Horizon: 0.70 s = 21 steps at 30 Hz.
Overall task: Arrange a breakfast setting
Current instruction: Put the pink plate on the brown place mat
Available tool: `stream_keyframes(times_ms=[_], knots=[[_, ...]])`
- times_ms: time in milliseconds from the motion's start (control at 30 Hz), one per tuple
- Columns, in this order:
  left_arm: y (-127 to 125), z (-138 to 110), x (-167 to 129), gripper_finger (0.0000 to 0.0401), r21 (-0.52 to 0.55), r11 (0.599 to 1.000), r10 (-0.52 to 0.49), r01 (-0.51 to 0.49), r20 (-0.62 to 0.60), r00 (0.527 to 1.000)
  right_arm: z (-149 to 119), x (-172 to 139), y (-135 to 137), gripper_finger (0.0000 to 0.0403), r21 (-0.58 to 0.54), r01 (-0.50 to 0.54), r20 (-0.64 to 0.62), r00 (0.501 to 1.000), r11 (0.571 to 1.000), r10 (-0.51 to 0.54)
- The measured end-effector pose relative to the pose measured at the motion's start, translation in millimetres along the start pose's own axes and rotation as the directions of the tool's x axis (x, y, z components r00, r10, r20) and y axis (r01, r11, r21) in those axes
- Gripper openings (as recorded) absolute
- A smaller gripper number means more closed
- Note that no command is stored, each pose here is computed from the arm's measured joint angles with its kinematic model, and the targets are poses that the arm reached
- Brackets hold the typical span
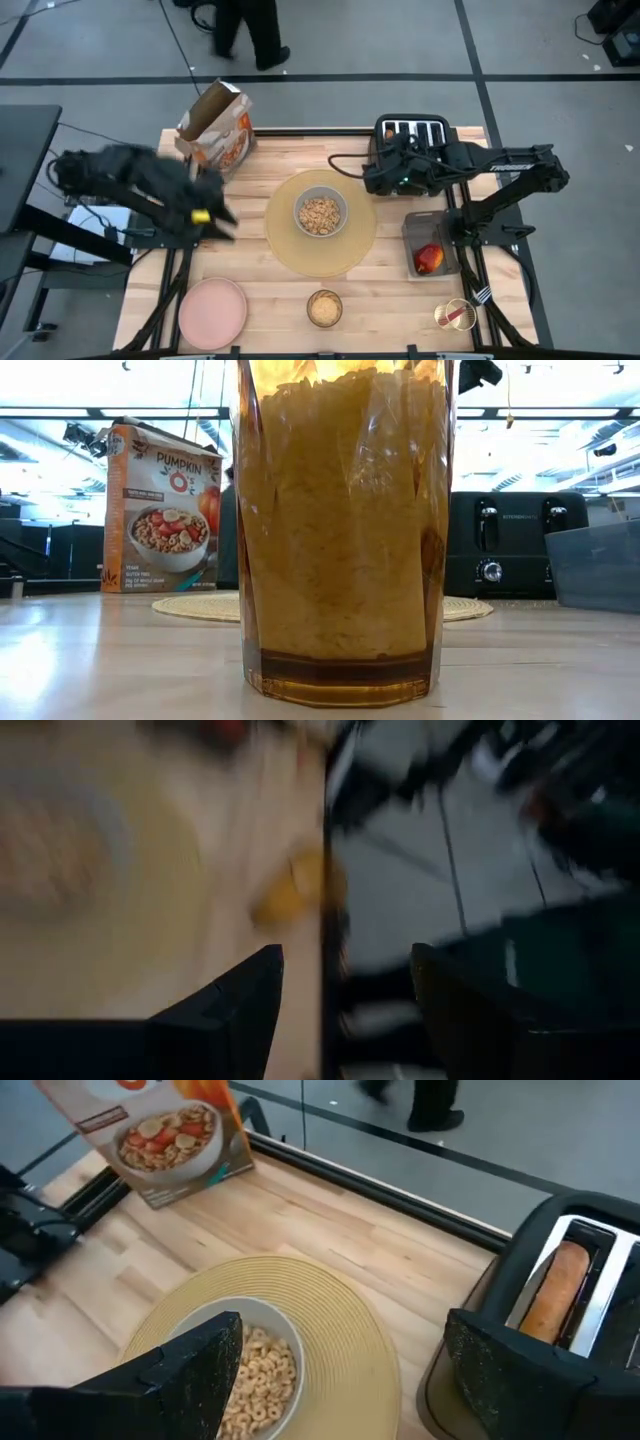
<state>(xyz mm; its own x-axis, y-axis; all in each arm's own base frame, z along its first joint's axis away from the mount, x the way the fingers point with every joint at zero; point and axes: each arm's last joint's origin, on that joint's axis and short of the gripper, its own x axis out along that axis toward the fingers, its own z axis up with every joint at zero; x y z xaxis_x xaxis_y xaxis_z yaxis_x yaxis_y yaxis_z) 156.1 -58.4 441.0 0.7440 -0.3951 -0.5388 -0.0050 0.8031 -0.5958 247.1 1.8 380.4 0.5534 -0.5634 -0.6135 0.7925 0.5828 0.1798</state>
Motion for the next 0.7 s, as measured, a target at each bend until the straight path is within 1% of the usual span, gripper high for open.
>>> stream_keyframes(times_ms=[100,167,233,333,467,533,600,700], knots=[[-12,-25,33,0.0228,-0.126,0.992,0.008,-0.028,-0.158,0.987,2,-9,0,0.0348,-0.027,-0.032,0.015,0.999,0.999,0.032],[-20,-45,55,0.0228,-0.213,0.974,0.023,-0.079,-0.255,0.967,2,-12,-2,0.0348,-0.055,-0.039,0.017,0.999,0.998,0.04],[-27,-65,77,0.0228,-0.293,0.943,0.058,-0.16,-0.327,0.943,3,-14,-3,0.0348,-0.079,-0.041,0.021,0.999,0.996,0.043],[-33,-97,107,0.0228,-0.376,0.868,0.154,-0.323,-0.414,0.897,5,-15,-4,0.0348,-0.112,-0.023,0.06,0.998,0.993,0.03],[-45,-132,144,0.0228,-0.417,0.777,0.247,-0.472,-0.488,0.837,7,-16,-1,0.0348,-0.21,0.005,0.112,0.994,0.978,0.019],[-51,-146,163,0.0228,-0.414,0.755,0.27,-0.509,-0.511,0.816,6,-18,0,0.0348,-0.236,0.0,0.113,0.993,0.972,0.028],[-57,-156,179,0.0225,-0.403,0.746,0.288,-0.53,-0.523,0.802,4,-22,1,0.0348,-0.247,-0.018,0.111,0.993,0.969,0.046],[-55,-172,201,0.0214,-0.371,0.716,0.348,-0.592,-0.546,0.762,-1,-32,3,0.0348,-0.268,-0.082,0.085,0.991,0.96,0.108]])
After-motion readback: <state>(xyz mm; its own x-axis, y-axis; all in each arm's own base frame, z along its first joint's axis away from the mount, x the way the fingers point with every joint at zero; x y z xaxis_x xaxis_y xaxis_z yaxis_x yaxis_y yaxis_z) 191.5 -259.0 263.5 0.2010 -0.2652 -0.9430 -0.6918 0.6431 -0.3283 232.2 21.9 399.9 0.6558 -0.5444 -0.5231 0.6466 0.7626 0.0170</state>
